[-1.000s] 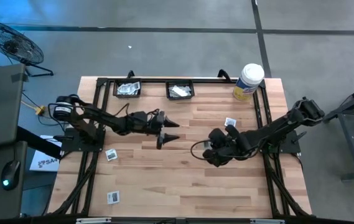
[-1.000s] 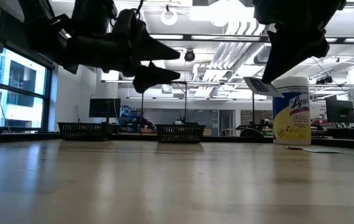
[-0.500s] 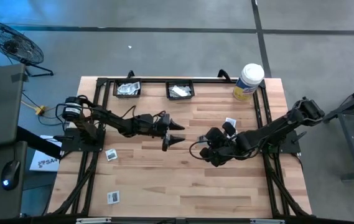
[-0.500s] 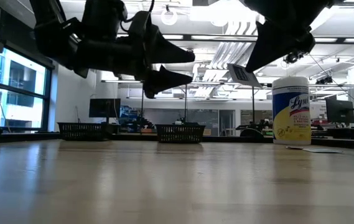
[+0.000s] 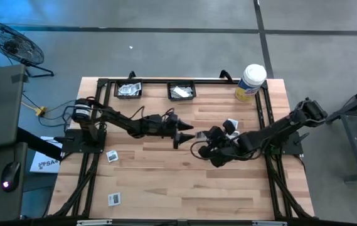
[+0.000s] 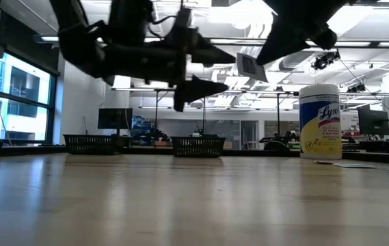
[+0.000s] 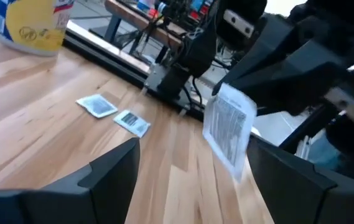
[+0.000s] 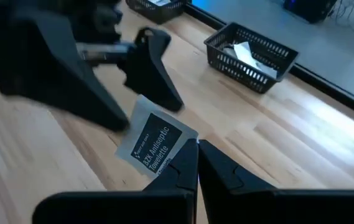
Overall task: Pick & Place First Aid Supplies
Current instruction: Put the gray towelette pack into the left black bin
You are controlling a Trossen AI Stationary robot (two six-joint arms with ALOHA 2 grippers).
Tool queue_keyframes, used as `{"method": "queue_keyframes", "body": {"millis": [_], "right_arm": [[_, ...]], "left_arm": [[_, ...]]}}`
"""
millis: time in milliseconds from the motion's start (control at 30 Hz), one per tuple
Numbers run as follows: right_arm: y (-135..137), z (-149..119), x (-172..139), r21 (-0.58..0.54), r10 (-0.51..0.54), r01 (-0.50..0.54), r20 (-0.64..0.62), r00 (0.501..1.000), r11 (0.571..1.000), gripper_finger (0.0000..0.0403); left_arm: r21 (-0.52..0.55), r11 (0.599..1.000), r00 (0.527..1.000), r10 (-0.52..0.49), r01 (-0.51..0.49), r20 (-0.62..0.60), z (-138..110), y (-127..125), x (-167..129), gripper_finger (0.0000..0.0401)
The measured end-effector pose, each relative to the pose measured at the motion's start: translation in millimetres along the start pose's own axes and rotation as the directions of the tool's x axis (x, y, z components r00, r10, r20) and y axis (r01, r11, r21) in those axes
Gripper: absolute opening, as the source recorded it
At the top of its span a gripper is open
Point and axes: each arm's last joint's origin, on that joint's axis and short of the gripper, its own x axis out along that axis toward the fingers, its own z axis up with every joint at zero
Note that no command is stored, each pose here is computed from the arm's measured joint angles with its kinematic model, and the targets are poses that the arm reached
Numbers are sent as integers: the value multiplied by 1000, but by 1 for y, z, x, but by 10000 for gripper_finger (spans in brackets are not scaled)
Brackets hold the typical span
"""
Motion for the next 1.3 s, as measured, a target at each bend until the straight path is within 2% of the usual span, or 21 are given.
{"method": "queue_keyframes", "body": {"millis": [200, 333, 467, 600, 667, 800, 933, 1033, 1167, 1300], "right_arm": [[0, 4, 5, 53, 26, -24, -22, 999, 998, 0], [0, 3, 4, 75, 31, -29, -30, 999, 997, 0], [1, 3, 4, 85, 39, -36, -31, 999, 996, 0], [1, 3, 4, 90, 56, -52, -49, 997, 995, 0], [1, 3, 4, 90, 58, -53, -53, 997, 995, 0], [1, 2, 3, 68, 97, -91, -98, 990, 994, 13], [-5, 7, -6, 42, 128, -124, -119, 985, 991, 57], [-7, 8, -10, -65, 154, -163, -131, 979, 984, 96], [2, 8, -12, -255, 248, -281, -155, 956, 925, 138], [16, 9, -11, -336, 364, -394, -150, 919, 856, 167]], "left_arm": [[31, 999, 1000, -5, 6, -25, 3, -2, 25, 288], [32, 999, 999, 29, -28, -46, 2, 0, 27, 255], [36, 998, 998, 53, -52, -30, 2, 0, 27, 175], [91, 995, 999, 40, -38, -20, 3, -1, 27, 51], [112, 994, 999, 10, -6, -35, 2, -2, 27, 15], [119, 992, 997, -18, 27, -77, 0, -2, 27, 7], [145, 988, 987, -36, 59, -156, -4, -1, 26, 6], [195, 973, 976, -80, 120, -200, 0, -5, 23, 3], [276, 925, 944, -186, 262, -274, 5, -12, 18, 3], [295, 884, 908, -265, 364, -325, 6, -16, 15, 2]]}}
